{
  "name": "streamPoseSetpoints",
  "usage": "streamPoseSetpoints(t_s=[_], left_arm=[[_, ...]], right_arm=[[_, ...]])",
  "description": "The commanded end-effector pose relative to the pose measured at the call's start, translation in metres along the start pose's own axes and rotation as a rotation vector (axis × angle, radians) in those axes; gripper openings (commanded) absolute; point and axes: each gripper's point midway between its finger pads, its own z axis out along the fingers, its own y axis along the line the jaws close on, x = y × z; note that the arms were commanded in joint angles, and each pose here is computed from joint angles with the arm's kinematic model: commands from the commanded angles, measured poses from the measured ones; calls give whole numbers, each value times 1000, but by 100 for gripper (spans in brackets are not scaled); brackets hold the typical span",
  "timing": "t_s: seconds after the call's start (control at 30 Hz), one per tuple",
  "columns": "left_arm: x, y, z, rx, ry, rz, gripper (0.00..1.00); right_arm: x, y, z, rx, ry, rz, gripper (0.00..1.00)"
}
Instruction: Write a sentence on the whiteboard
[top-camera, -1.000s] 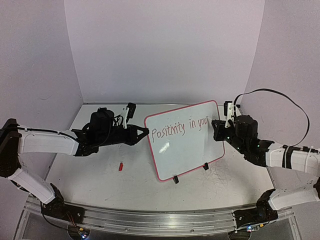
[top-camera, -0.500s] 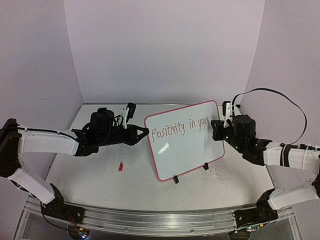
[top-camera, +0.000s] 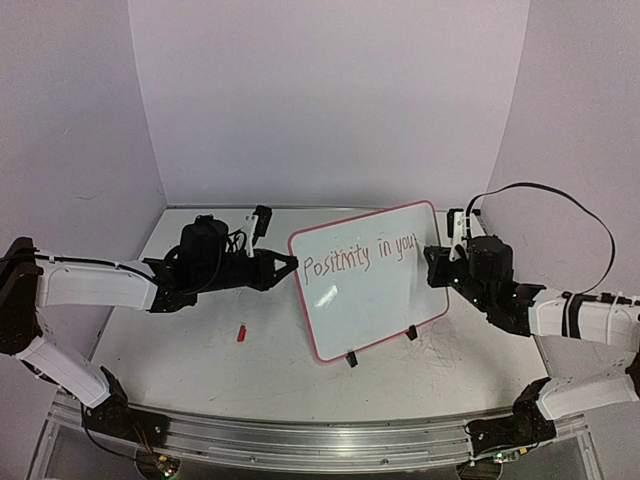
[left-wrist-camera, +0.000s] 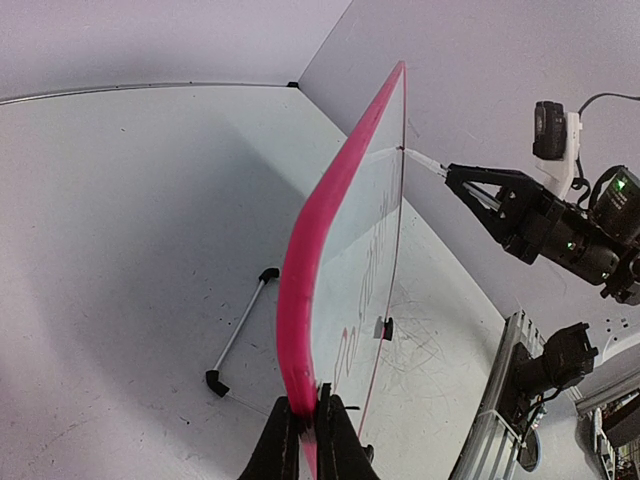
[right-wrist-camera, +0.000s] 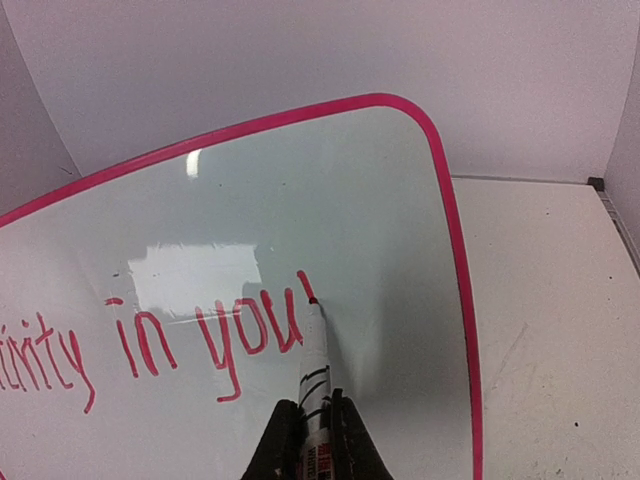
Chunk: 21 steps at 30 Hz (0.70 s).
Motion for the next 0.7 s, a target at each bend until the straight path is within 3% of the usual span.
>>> streamPoseSetpoints(t_s=[0.0, 0.67], left_arm=[[-21, -1, -7, -32, -51, 51, 0], [-20, -1, -5, -27, -45, 46, 0]], right_arm=[[6, -4, -7, 1, 10, 18, 0], [-5, 1, -2, -9, -13, 18, 0]])
